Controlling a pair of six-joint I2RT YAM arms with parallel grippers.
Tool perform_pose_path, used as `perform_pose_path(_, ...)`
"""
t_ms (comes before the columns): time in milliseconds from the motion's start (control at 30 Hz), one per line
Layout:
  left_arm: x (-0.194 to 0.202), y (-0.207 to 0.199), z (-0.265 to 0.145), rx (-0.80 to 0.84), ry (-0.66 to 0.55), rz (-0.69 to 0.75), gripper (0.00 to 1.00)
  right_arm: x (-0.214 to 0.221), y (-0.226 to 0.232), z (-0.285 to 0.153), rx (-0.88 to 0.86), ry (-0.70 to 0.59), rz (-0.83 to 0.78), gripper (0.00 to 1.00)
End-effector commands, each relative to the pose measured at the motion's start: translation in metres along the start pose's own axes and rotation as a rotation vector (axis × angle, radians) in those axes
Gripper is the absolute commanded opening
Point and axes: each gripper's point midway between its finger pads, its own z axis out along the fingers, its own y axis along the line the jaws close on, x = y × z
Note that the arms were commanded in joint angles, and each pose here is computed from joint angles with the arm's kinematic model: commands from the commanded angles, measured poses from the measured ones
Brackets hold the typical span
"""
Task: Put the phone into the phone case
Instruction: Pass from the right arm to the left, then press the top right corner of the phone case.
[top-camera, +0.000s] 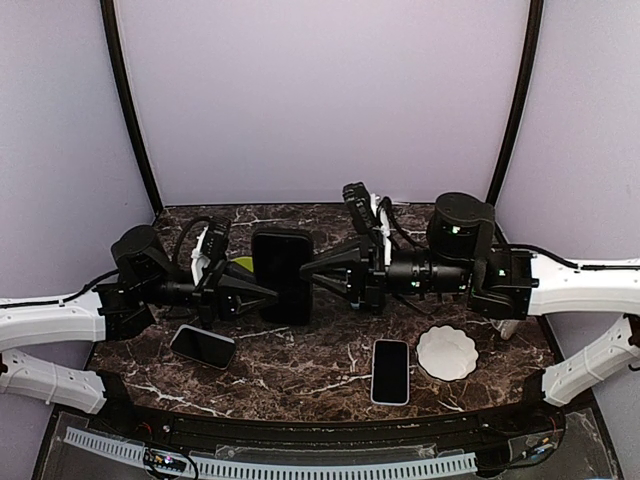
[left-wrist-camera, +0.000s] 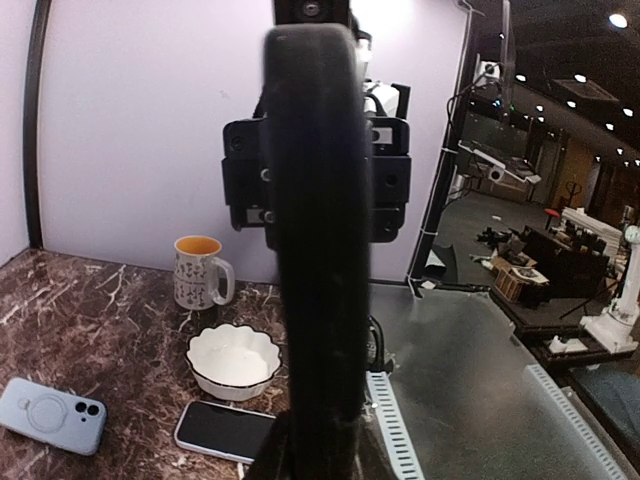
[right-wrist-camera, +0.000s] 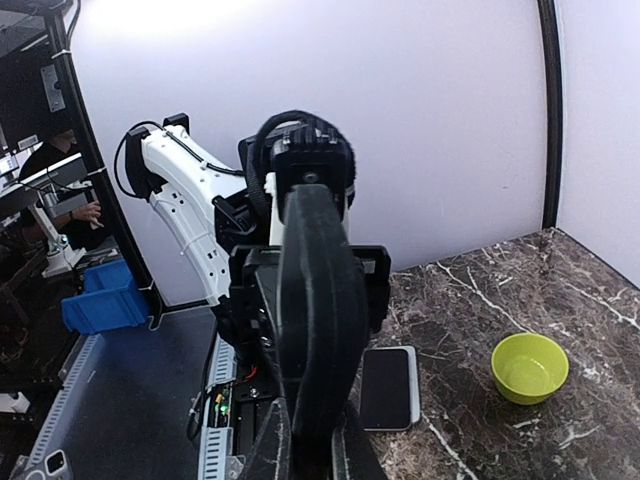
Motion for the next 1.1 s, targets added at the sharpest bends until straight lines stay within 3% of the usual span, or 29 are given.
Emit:
perform_pose_path(0,-0.008,-0.007,0.002,0.026,-0.014,0.043,0.01,-0.055,0.017,-0.002,-0.056,-0.169,-0.066,0.0)
perform_pose_path(100,-0.01,-0.007,0.0,0.013,-0.018,0.061,0.0,-0.052,0.014,0.0,-0.04,-0.155,-0.059,0.0)
perform_pose_path(133,-0.01,-0.006,0.0,0.01,-0.018,0.064,0.0,-0.05,0.012,0.0,-0.031,-0.149,-0.056,0.07)
perform_pose_path(200,-0.01,-0.006,0.0,0.005,-0.018,0.073,0.0,-0.049,0.01,-0.001,-0.017,-0.139,-0.058,0.43)
perform_pose_path(267,-0.01,-0.007,-0.001,0.006,-0.017,0.083,0.0,-0.05,0.008,-0.003,0.001,-0.134,-0.057,0.64)
perform_pose_path(400,-0.011,-0.008,-0.001,0.006,-0.02,0.091,0.0,-0.055,0.004,-0.002,0.026,-0.113,-0.062,0.7)
perform_pose_path(567,-0.011,-0.009,-0.002,0.006,-0.019,0.095,0.0,-0.051,-0.001,0.007,0.038,-0.068,-0.05,0.64)
perform_pose_path(767,-0.011,-0.009,-0.002,0.006,-0.02,0.095,0.0,-0.044,-0.006,0.011,0.058,-0.043,-0.037,0.66)
perform_pose_path(833,-0.011,-0.01,-0.002,0.008,-0.02,0.095,0.0,-0.042,-0.008,0.012,0.064,-0.035,-0.033,0.62)
perform_pose_path(900,-0.012,-0.01,-0.002,0.008,-0.022,0.097,0.0,-0.041,-0.008,0.012,0.063,-0.028,-0.031,0.47)
perform_pose_path(1033,-0.012,-0.01,-0.003,0.008,-0.023,0.1,0.0,-0.039,-0.009,0.013,0.059,-0.028,-0.021,0.01)
perform_pose_path(1067,-0.012,-0.011,-0.002,0.01,-0.022,0.099,0.0,-0.039,-0.008,0.012,0.051,-0.033,-0.016,0.0)
